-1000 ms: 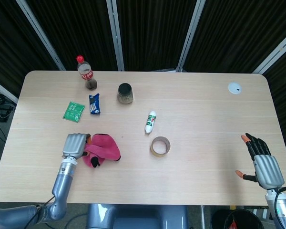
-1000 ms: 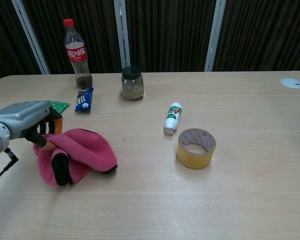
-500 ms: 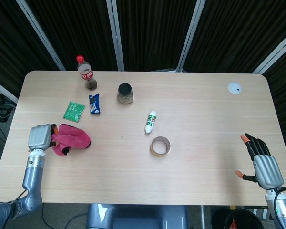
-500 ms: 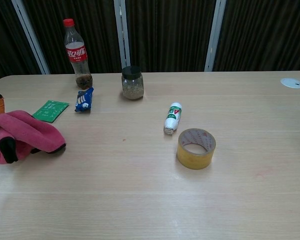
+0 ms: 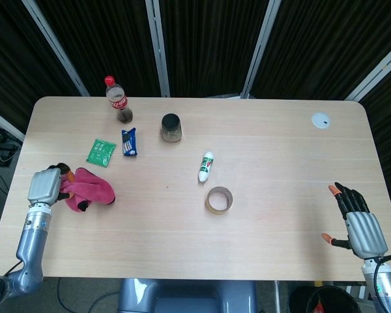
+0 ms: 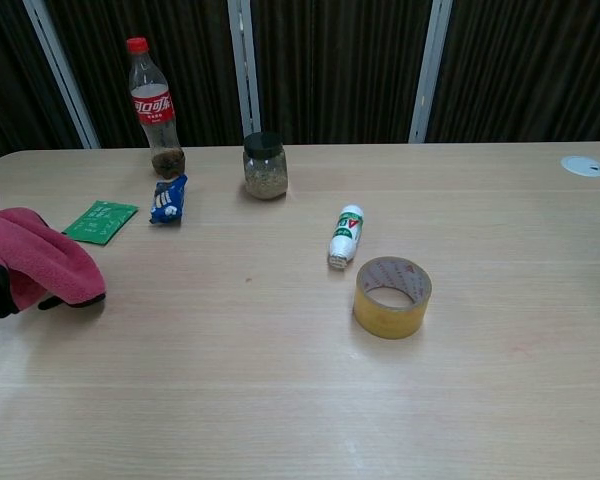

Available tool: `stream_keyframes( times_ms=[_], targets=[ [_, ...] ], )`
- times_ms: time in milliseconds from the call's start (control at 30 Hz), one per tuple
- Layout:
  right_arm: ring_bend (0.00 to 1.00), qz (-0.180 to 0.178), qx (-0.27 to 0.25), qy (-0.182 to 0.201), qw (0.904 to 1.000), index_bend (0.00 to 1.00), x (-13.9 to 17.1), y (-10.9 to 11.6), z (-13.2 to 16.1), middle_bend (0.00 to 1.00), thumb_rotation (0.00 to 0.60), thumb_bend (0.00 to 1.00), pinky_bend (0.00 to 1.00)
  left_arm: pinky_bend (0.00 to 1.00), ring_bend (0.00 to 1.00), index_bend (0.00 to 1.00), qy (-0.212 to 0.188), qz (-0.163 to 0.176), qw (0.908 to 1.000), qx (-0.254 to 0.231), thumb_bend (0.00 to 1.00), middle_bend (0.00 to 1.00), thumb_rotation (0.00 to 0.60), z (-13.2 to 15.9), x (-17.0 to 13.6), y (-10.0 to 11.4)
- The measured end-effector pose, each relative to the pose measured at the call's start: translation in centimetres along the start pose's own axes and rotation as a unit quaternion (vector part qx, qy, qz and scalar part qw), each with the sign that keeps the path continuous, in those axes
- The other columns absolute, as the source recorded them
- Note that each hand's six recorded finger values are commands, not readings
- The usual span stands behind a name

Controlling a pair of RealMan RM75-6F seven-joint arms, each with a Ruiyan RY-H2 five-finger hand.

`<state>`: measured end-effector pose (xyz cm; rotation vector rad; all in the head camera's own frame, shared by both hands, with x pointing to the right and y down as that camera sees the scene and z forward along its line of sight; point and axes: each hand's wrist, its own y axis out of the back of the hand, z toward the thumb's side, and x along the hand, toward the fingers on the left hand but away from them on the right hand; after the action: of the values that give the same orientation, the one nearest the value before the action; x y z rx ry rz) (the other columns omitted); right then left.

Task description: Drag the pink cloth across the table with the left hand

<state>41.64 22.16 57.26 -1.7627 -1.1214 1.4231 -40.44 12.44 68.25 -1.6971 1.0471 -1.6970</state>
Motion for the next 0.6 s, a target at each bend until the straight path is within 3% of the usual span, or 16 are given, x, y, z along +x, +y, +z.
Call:
stream_keyframes(
  times_ms=[200,433,600],
  targets=[
    [0.0,0.0,0.0,0.001,1.0,0.0,0.0,0.0,0.0,0.0,0.6,0.0,0.0,0.01,0.0,0.07,-0.015,0.003,0.9999,-0.002,0.12,0.0,0.6,1.0,-0.1,0.0],
    [0.0,0.002,-0.001,0.0,1.0,0.0,0.0,0.0,0.0,0.0,0.6,0.0,0.0,0.0,0.0,0.05,-0.021,0.009,0.9997,-0.005,0.1,0.0,0.6,1.4,-0.3,0.3],
    [0.0,0.002,-0.001,0.001,1.0,0.0,0.0,0.0,0.0,0.0,0.6,0.0,0.0,0.0,0.0,0.03,-0.02,0.015,0.9994,0.025,0.0,0.0,0.6,1.0,-0.2,0.6]
  ],
)
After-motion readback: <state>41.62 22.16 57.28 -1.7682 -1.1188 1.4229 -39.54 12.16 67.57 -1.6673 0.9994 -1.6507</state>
